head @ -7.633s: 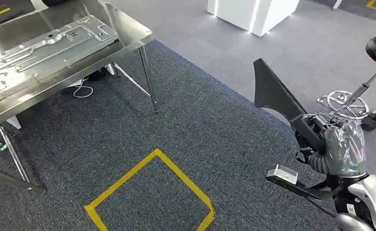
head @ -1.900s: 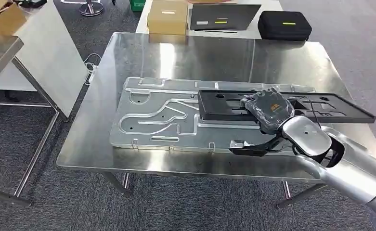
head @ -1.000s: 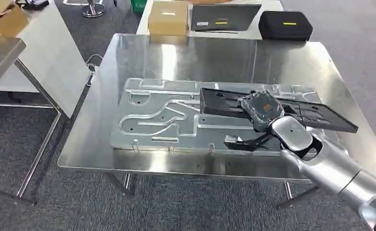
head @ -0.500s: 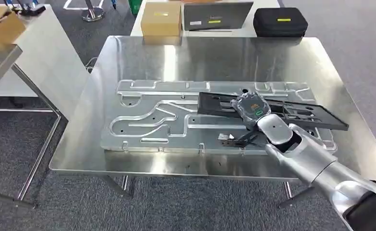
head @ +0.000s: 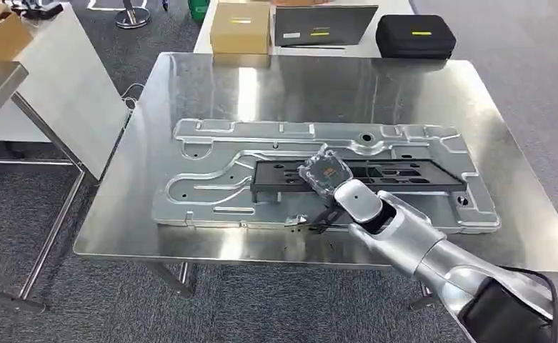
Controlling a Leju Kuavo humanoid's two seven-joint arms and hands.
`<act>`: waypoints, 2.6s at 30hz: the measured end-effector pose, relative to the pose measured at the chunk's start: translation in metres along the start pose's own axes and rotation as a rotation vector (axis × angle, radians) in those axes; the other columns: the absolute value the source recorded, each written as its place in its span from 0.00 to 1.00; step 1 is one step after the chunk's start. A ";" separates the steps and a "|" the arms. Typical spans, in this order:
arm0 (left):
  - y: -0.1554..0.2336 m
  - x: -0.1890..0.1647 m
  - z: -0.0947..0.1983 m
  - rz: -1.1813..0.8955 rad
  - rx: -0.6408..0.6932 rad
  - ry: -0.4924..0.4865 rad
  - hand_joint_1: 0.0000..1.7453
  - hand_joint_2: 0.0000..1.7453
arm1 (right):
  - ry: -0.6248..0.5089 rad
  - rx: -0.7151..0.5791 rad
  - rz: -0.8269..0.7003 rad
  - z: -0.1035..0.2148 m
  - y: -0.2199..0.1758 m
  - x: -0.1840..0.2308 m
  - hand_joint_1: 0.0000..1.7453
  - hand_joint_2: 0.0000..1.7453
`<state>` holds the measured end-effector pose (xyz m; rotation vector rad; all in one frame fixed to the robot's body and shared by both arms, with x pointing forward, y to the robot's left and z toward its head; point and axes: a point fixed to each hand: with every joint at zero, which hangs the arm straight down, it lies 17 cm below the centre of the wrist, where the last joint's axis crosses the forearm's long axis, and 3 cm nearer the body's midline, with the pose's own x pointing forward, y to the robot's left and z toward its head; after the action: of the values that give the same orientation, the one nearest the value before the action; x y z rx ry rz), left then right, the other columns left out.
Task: Take the parts from the cabinet and place them on the table.
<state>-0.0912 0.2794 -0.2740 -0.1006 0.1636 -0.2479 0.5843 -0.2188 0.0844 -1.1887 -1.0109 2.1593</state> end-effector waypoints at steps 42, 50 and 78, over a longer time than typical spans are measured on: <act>-0.004 0.008 0.000 0.000 -0.002 -0.046 0.00 1.00 | 0.032 0.112 -0.006 0.004 0.031 -0.001 1.00 1.00; 0.001 0.005 -0.001 -0.005 0.021 -0.034 0.00 1.00 | 0.081 0.159 0.004 0.010 0.052 -0.011 0.00 0.00; -0.001 0.009 0.000 0.003 0.009 -0.029 0.00 0.00 | 0.148 0.195 0.013 0.017 0.064 -0.034 0.00 0.00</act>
<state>-0.0834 0.2760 -0.2756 -0.0952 0.1336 -0.2441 0.5839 -0.2880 0.0576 -1.2423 -0.7142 2.0904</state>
